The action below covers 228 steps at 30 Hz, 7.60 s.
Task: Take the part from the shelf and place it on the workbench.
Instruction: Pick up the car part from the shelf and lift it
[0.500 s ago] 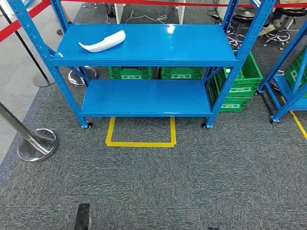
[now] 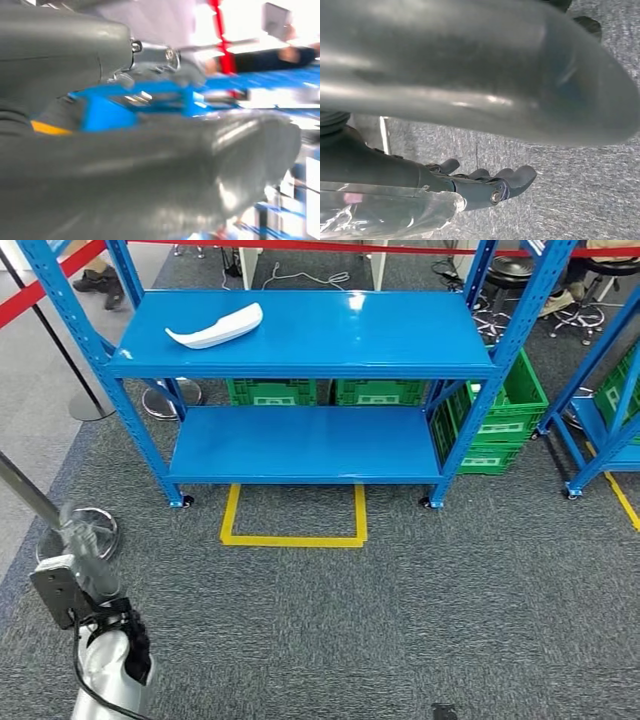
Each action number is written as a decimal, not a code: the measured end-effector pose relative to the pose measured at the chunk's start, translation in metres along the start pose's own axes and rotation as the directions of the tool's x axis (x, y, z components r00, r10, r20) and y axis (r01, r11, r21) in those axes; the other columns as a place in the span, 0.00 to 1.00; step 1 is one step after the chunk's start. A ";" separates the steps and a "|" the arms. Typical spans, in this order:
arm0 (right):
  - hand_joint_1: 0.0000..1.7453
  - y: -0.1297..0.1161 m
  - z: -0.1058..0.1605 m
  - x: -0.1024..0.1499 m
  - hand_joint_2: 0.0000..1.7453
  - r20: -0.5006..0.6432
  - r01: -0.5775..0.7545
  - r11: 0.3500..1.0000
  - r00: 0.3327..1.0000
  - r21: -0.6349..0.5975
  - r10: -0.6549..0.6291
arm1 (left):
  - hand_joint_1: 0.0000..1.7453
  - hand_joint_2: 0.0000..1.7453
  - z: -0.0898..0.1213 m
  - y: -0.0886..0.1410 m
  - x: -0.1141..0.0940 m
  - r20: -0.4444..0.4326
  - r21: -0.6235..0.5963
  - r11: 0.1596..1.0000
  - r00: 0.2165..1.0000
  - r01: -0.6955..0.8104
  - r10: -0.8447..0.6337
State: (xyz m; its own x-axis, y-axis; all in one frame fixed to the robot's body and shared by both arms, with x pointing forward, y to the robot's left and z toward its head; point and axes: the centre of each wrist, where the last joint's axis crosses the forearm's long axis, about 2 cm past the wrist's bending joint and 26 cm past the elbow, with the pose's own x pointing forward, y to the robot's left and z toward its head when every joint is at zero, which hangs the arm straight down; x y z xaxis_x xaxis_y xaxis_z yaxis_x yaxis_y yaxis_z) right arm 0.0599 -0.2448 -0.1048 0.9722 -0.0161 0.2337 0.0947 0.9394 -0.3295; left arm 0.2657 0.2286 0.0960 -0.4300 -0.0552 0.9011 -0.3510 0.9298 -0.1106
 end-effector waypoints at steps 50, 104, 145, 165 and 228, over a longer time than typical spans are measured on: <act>0.00 0.002 0.000 -0.005 0.00 0.184 -0.065 0.988 0.982 0.141 0.038 | 0.00 0.00 0.046 -0.099 0.110 0.138 -0.472 0.759 0.813 -0.448 0.565; 0.00 0.005 0.002 0.002 0.00 0.105 -0.418 0.908 0.904 0.010 0.415 | 0.00 0.00 0.046 -0.098 0.108 0.052 -0.563 0.638 0.748 -0.526 0.662; 0.00 0.005 0.002 -0.003 0.00 0.093 -0.420 0.907 0.905 0.031 0.416 | 0.00 0.00 0.044 -0.096 0.106 0.042 -0.548 0.642 0.749 -0.537 0.662; 0.00 0.008 0.004 -0.002 0.00 0.098 -0.420 0.907 0.904 0.037 0.415 | 0.00 0.00 0.044 -0.095 0.105 0.047 -0.556 0.633 0.739 -0.540 0.672; 0.00 0.009 0.004 -0.002 0.00 0.099 -0.433 0.901 0.899 0.040 0.427 | 0.00 0.00 0.041 -0.092 0.107 0.083 -0.536 0.653 0.736 -0.535 0.671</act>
State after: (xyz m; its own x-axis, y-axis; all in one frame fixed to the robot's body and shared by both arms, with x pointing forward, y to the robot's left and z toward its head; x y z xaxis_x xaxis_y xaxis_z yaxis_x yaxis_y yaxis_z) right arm 0.0577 -0.2345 -0.1046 0.8930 0.4207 0.1595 -0.3440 0.8669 -0.3609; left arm 0.2178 0.1227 0.1857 -0.6214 0.5534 0.5547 0.4468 0.8318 -0.3294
